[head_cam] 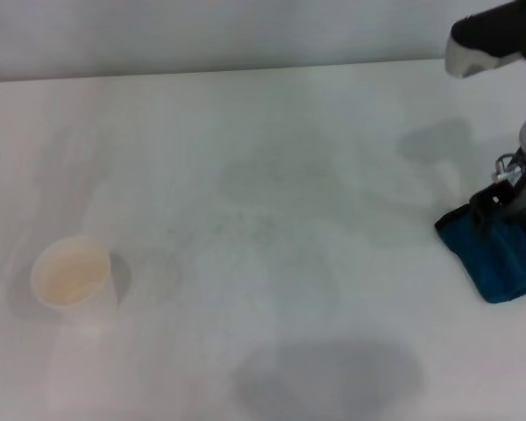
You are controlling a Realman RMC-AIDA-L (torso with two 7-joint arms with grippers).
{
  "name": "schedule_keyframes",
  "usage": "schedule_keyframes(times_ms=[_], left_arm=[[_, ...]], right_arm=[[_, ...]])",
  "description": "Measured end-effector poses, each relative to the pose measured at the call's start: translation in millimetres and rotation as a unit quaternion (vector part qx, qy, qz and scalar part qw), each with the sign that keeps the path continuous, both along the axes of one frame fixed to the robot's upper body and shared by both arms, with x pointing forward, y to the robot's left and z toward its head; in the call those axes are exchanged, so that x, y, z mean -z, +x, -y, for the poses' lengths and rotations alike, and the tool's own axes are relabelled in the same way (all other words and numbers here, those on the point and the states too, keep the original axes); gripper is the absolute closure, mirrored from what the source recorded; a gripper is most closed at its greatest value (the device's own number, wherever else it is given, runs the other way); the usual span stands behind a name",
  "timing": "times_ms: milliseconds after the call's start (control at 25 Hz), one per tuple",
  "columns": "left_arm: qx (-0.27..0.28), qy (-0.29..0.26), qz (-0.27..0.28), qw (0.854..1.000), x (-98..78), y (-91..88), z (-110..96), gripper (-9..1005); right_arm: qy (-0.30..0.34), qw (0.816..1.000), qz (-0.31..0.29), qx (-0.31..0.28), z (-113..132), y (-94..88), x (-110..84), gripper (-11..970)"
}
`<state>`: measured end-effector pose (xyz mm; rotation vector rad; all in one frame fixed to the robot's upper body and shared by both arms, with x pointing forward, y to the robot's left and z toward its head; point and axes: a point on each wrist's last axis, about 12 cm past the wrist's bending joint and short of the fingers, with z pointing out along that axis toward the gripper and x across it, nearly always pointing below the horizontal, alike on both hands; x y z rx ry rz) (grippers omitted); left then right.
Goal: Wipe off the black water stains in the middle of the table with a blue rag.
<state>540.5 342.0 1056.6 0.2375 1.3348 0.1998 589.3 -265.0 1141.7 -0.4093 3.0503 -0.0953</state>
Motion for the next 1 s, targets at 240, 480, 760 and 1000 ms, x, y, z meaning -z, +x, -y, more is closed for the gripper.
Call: schedule_keyframes(times_ms=[240, 480, 760, 1000], left_arm=[[0.001, -0.003, -0.001, 1.000, 0.8, -0.2, 2.0, 118], [-0.004, -0.010, -0.002, 1.000, 2.8, -2.8, 1.7, 118], [-0.011, -0.017, 0.003, 1.000, 1.7, -2.3, 1.5, 118], [-0.040, -0.048, 0.020, 0.998, -1.2, -0.3, 0.5, 117]], right_arm=[[0.080, 0.993, 0.090, 0.014, 26.5, 14.5, -10.6, 562], [0.165, 0.963, 0.214, -0.011, 56.8, 24.4, -15.9, 542], [0.198, 0.904, 0.378, -0.001, 105.1, 16.9, -11.0, 526], [0.258, 0.804, 0.532, 0.052, 153.2, -11.3, 10.4, 512]])
